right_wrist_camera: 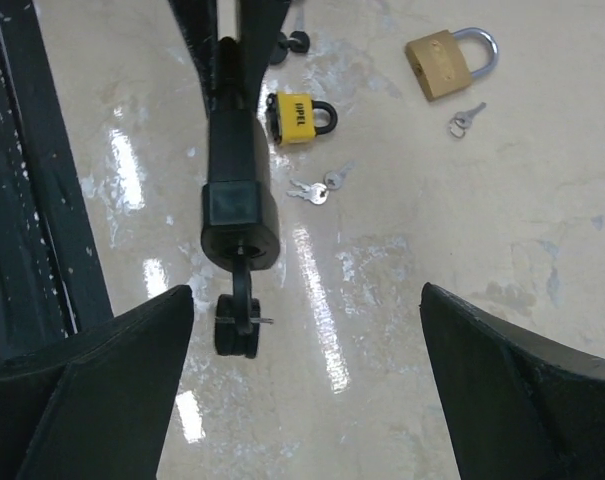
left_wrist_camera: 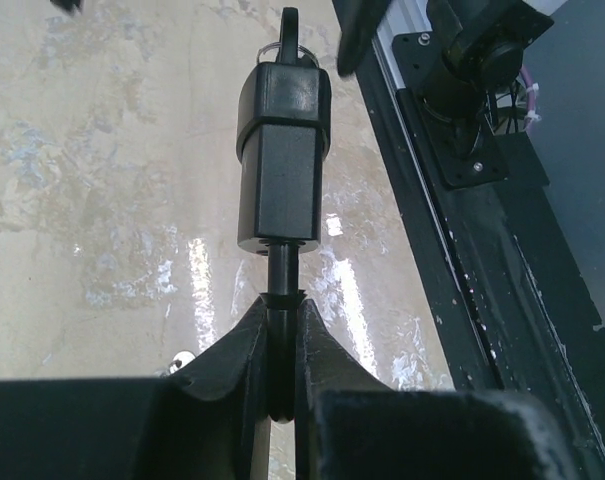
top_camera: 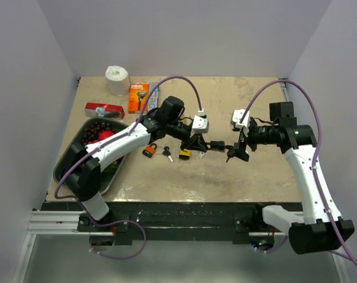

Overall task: Lock with the key
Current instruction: Lock the lock.

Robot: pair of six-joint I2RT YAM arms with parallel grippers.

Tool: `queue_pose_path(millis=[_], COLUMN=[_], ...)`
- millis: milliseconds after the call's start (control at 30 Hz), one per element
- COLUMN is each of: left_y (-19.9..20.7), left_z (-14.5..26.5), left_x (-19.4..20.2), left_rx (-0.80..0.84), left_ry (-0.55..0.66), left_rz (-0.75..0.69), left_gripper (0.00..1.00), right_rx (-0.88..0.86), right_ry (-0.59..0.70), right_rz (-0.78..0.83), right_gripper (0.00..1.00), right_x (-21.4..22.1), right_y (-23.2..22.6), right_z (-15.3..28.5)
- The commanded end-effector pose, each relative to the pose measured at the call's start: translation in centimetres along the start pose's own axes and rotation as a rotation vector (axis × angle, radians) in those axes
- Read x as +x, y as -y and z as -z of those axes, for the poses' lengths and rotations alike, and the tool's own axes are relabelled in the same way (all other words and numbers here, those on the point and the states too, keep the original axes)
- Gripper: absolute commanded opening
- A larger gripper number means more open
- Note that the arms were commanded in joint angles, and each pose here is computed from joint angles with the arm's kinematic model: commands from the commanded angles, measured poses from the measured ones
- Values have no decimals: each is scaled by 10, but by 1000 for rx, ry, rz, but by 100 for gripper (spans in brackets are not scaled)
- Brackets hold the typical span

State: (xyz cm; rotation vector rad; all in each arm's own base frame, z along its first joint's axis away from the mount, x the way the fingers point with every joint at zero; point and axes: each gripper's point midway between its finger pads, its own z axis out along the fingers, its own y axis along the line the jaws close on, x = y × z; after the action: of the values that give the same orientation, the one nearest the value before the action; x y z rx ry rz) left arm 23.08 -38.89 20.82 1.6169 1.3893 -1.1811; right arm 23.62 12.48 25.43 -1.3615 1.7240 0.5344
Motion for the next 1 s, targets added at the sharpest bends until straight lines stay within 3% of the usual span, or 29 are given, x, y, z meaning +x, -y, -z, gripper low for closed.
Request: queue_pose_path(millis=[0, 200, 300, 433, 633, 967], left_y=[-7, -10, -8, -8, -6, -9], left_z=[8, 5, 4, 5, 5, 4], left_x=[-61, -64, -66, -67, -68, -68], left_rx=[-3, -6, 1, 2, 3, -5], left_ry=[119, 123, 127, 130, 137, 143], left_rz=[-163, -165, -165, -161, -143, -144], left_gripper=[0, 0, 0, 0, 0, 0], right_rx=[-78, -74, -84, -85, -44, -43], right_ry=[26, 50, 62, 45, 40, 63], right_rz=[109, 126, 129, 136, 181, 211], right_gripper=[99, 98, 93, 74, 69, 51], right_x=[-13, -16, -16, -8, -6, -16], right_y=[-18, -15, -15, -15, -11, -10], right_z=[-4, -17, -23, -31, -37, -43])
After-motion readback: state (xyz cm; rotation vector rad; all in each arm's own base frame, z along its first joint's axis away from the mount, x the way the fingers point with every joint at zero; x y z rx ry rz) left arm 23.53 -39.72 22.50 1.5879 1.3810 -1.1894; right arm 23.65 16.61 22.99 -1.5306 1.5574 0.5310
